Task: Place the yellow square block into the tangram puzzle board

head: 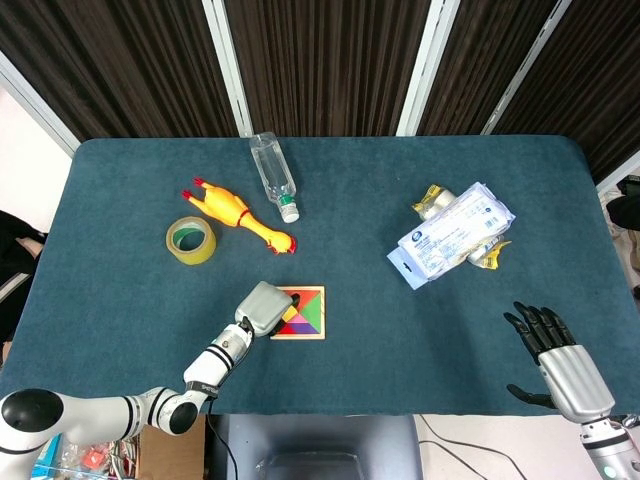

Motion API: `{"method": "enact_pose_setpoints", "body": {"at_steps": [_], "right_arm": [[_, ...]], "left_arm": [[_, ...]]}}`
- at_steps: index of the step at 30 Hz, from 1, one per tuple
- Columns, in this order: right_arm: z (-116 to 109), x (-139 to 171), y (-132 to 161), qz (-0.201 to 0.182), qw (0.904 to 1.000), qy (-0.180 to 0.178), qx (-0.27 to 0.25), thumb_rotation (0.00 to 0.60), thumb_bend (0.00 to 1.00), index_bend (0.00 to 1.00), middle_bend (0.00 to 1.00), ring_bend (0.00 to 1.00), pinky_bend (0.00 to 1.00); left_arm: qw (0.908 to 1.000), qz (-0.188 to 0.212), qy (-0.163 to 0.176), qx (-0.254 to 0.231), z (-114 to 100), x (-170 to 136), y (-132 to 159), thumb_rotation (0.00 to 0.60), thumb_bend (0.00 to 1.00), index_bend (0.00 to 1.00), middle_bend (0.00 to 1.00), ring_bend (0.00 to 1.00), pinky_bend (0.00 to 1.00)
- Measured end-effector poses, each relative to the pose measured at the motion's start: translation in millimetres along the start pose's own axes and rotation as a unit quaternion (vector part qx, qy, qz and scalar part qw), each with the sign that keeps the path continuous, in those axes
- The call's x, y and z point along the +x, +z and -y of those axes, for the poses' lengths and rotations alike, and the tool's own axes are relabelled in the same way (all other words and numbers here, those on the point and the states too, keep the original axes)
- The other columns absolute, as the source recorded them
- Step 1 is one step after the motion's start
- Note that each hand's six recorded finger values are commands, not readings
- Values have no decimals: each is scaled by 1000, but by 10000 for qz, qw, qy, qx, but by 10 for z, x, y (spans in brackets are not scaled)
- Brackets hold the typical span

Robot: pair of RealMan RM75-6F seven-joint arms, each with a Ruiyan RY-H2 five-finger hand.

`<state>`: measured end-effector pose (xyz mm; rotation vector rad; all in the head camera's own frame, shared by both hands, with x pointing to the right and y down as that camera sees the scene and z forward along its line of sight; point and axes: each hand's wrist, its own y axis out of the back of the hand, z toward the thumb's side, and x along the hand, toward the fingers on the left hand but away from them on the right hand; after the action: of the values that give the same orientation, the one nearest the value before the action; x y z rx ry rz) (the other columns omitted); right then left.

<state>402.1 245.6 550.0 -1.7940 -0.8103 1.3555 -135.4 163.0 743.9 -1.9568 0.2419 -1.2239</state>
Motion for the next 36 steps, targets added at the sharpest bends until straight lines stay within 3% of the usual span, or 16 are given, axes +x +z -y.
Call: {"method": "enact_pose_setpoints", "body": {"at_steps": [36], "right_arm": [[-15, 18, -4, -2, 10000, -29, -19, 600, 156, 0, 0, 0, 0]], "left_arm": [[10000, 57, -12, -30, -27, -18, 27, 600, 362, 287, 1000, 1000, 1000]]}}
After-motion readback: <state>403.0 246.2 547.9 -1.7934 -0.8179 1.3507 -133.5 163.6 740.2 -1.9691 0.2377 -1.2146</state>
